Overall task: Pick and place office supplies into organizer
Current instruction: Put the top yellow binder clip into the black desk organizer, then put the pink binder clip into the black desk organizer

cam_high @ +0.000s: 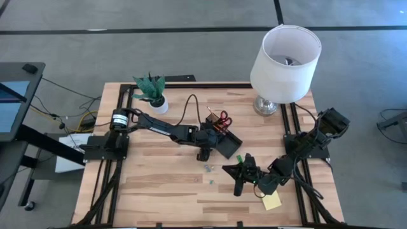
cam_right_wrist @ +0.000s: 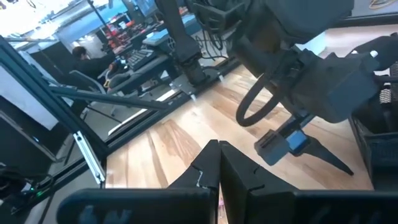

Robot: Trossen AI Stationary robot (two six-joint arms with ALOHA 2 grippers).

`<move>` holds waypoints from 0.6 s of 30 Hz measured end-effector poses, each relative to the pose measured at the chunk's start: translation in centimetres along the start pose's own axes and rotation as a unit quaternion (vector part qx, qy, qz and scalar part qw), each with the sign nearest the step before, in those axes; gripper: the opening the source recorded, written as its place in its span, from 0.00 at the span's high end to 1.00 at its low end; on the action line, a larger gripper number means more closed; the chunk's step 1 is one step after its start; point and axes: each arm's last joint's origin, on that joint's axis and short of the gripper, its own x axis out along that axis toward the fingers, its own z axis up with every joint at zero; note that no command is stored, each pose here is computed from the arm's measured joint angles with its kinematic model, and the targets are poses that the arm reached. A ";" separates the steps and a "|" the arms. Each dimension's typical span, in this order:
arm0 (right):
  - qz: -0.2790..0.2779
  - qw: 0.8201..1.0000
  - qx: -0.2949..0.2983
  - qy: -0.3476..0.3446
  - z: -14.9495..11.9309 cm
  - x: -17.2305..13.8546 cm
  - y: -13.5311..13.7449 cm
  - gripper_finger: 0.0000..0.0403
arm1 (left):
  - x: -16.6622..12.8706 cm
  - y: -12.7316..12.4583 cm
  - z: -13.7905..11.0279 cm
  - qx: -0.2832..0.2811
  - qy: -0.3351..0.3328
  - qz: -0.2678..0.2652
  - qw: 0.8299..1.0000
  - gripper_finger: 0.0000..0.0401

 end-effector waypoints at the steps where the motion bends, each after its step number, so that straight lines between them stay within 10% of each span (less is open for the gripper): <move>1: 0.000 1.000 -0.001 0.000 0.0 0.0 0.0 1.00 | 0.0 0.0 0.0 0.000 -0.001 0.000 1.000 0.34; 18: 0.004 1.000 -0.005 0.006 0.0 -0.1 0.0 1.00 | -1.1 -1.8 2.5 0.010 -0.033 -0.011 0.999 0.34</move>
